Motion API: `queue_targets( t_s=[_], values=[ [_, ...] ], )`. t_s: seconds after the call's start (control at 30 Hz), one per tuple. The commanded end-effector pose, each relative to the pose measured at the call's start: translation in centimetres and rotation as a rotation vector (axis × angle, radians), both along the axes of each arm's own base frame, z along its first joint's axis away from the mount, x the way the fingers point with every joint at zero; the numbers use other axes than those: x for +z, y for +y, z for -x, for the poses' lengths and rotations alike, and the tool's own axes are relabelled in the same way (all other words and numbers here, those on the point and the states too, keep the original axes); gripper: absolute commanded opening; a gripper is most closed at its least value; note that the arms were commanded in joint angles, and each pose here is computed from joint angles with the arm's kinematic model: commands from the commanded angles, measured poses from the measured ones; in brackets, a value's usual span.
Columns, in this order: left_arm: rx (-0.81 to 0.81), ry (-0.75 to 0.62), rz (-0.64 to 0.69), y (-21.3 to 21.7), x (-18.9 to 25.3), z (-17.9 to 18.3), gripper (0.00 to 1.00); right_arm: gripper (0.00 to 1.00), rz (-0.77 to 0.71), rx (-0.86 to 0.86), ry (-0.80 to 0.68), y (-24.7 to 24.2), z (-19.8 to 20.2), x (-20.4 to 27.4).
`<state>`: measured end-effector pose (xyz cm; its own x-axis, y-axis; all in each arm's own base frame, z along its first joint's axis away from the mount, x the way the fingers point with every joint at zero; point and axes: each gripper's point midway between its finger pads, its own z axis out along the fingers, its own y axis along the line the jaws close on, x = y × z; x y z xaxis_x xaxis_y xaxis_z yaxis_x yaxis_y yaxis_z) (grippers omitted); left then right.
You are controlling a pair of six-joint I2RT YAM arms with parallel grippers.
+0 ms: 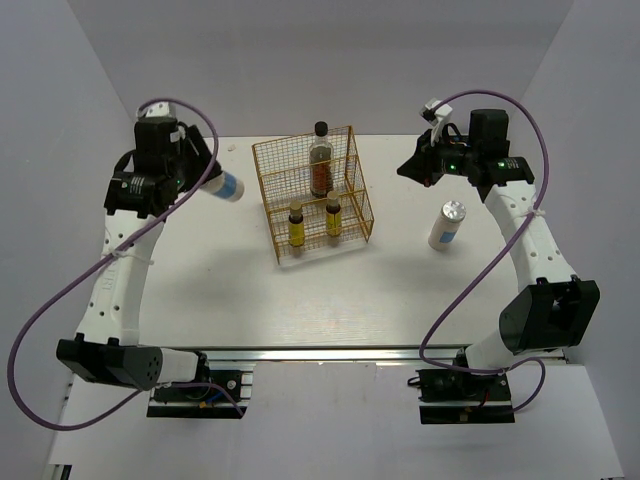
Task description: Organize the condiment bottles
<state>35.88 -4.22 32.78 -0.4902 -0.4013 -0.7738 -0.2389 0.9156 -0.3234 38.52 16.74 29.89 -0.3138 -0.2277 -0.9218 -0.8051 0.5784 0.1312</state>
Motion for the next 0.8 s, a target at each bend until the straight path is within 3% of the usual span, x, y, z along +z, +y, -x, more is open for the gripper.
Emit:
queue_targets(
  t_s=[0.0,0.2,0.43,0.77],
  values=[
    [-0.165,-0.123,0.035,-4.2,5.3,-0.6,0.00,0.02,-0.025,0.014,-0.042,0.2,-0.1,1.4],
    [-0.318,-0.119,0.057,-10.0,6.4,-2.7,0.00,0.02,-0.019,0.005,-0.048,0.1,-0.1,1.3],
    [-0.362,-0.153,0.036,-12.4,6.1,-5.4,0.00,0.02,-0.016,-0.003,-0.051,0.0,-0.2,1.3],
    [-0.364,-0.079,-0.055,-14.7,2.4,-8.3,0.00,0.03,-0.008,-0.018,-0.057,-0.2,-0.4,1.3]
  ],
)
